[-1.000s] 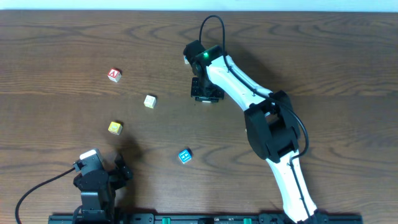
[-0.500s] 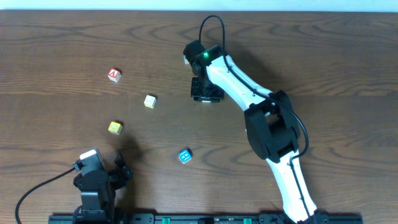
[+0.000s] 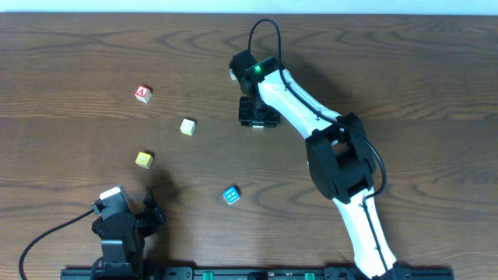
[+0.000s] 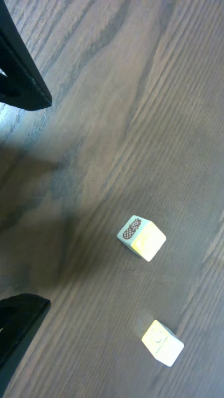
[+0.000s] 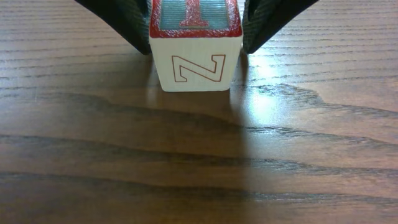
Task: Spell out Ai2
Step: 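Lower the 'I' block onto the table and open the right gripper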
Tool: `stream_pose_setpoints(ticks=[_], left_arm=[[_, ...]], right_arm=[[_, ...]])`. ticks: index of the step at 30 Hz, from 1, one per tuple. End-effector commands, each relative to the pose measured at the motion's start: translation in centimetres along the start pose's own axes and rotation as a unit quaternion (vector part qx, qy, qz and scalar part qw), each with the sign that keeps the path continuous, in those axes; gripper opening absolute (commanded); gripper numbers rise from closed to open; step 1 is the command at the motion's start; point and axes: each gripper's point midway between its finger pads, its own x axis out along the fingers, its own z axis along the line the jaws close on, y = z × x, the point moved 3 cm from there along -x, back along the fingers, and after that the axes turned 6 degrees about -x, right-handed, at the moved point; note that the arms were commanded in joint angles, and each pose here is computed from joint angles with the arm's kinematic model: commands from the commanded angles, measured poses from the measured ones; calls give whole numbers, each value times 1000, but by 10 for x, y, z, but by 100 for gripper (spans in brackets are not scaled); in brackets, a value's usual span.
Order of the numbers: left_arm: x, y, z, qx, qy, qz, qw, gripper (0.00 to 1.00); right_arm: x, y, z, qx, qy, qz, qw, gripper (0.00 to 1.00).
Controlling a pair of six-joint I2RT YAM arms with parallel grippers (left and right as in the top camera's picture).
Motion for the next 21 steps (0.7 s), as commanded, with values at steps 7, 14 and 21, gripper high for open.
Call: stream_pose_setpoints(ticks=[7, 14, 21], left_arm=[[5, 11, 5, 2, -11, 17, 1000, 95], [5, 11, 5, 2, -11, 17, 1000, 95], [5, 11, 5, 2, -11, 18, 1000, 95]], right_arm=[[8, -4, -9, -8, 5, 3, 1000, 52], [8, -12, -4, -31, -6, -16, 999, 55], [7, -30, -4, -63, -3, -57, 996, 57]])
